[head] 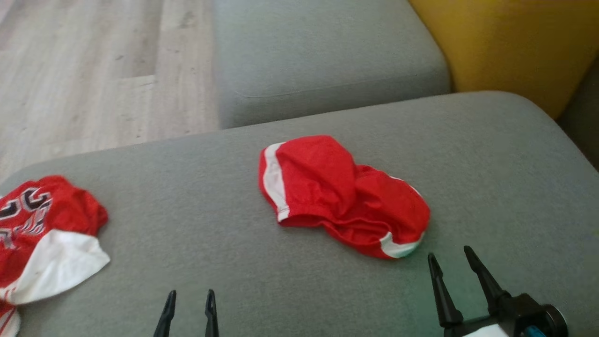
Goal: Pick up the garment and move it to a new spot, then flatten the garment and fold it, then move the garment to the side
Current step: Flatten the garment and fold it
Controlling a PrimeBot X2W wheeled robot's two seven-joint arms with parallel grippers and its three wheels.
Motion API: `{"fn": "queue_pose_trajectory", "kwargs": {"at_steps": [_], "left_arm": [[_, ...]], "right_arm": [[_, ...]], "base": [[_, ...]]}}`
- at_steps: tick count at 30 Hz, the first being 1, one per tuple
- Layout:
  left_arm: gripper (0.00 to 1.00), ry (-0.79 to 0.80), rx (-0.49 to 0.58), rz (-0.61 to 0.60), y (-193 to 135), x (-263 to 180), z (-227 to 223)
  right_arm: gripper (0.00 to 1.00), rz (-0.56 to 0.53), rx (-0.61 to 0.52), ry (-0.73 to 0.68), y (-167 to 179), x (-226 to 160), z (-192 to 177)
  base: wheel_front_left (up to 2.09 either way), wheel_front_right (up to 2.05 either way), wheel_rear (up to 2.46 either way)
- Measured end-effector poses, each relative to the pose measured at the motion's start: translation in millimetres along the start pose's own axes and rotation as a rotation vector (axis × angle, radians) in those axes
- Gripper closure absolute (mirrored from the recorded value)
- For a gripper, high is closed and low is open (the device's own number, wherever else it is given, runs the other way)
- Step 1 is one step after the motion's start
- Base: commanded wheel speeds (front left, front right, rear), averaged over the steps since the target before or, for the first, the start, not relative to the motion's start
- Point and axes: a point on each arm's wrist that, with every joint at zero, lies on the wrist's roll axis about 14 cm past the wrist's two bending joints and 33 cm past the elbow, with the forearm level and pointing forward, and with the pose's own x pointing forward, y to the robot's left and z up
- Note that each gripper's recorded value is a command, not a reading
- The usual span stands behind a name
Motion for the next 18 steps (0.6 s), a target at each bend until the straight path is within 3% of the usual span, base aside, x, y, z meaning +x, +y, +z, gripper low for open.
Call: {"fn": "queue_pose_trajectory", "kwargs": {"at_steps": [9, 18], "left_arm": [[0.0, 0.017, -0.027, -0.266, -69.4, 41.7, -0.7], [0.0, 0.148, 0.028, -0.624, -159.0, 74.8, -41.7]], "right_arm": [[0.0, -0.132, 0.008, 0.005, -32.4, -17.0, -1.0], [0.0, -0.23, -0.011, 0.03, -59.3, -19.5, -2.0]], "base": [[0.0, 0.0, 0.0], [0.0, 0.0, 0.0]]}}
